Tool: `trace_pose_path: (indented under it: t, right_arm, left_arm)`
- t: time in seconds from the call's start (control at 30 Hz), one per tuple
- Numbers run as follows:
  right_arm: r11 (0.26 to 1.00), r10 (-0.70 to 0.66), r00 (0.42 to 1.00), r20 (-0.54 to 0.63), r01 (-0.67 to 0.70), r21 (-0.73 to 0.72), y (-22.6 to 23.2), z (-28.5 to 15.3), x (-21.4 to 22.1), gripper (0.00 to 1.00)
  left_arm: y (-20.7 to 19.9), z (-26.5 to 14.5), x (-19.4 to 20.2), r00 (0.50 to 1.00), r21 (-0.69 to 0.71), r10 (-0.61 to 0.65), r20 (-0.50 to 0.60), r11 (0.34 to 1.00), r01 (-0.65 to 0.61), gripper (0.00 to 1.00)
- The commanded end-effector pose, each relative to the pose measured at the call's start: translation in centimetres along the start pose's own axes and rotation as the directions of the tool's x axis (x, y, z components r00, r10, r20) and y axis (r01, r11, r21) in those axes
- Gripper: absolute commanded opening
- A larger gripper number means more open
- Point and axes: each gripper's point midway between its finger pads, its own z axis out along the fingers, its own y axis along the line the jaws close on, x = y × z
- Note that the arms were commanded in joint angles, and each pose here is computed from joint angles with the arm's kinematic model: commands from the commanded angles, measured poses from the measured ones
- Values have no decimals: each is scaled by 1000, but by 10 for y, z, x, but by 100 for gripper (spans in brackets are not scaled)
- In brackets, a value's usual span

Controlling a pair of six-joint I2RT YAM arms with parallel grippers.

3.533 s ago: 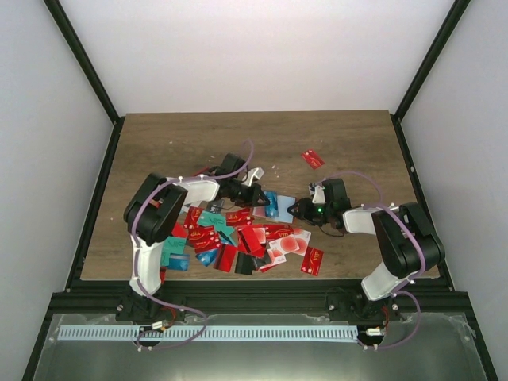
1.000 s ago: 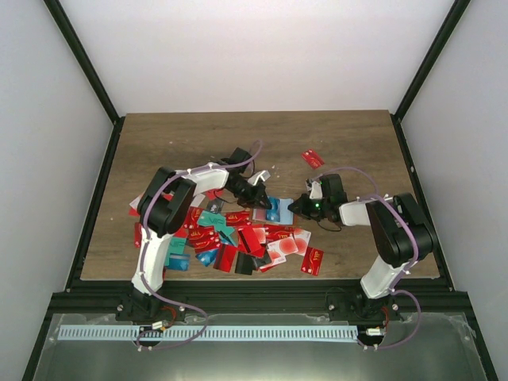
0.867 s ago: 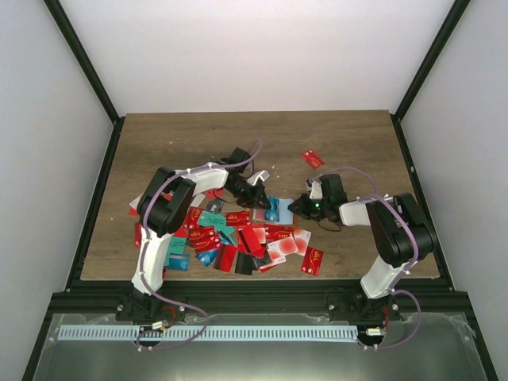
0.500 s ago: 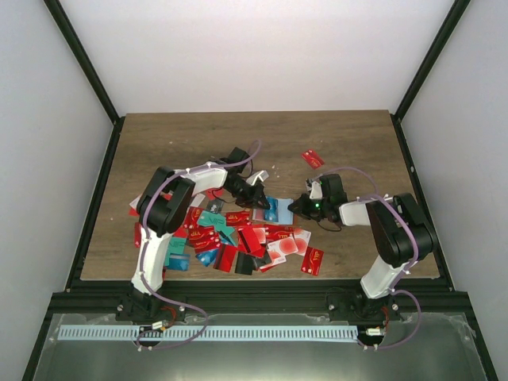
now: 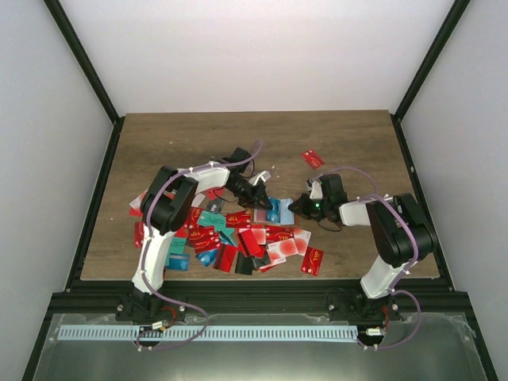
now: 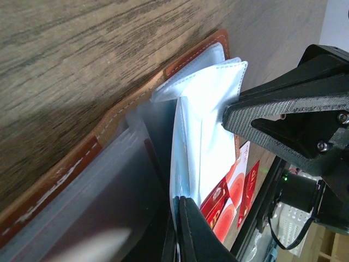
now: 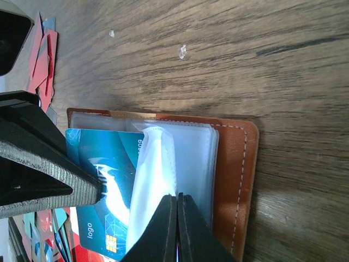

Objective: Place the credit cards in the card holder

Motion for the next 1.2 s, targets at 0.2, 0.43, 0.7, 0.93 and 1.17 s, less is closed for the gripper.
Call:
trace_pose_path:
  t: [0.2,0.43,0.7,0.93,1.17]
  right_arm:
    - [995,-7,999,43,3,100,-12,-6,-12,1]
    - [993,-50,995,84,41,115,3,-27,-21,15]
    - [987,-143,979,147,129,100,28,-45,-42,24]
    - [981,-180,982,62,183,-59,46,-17,-30,21]
    - [986,-92,996,5,91,140,-9,8,-24,18]
  left_arm:
    - [6,11,11,998,-23,-33,-49,999,32,4]
    - [17,11,14,997,-63,-55,-52,997,52,4]
    - [14,8,-5,999,-93,-37,-6,995,36,4]
    - [13,6,-5,999,-97,-33,-18,995,31,4]
    - [15,10,1,998,-104,-37,-47,994,32,4]
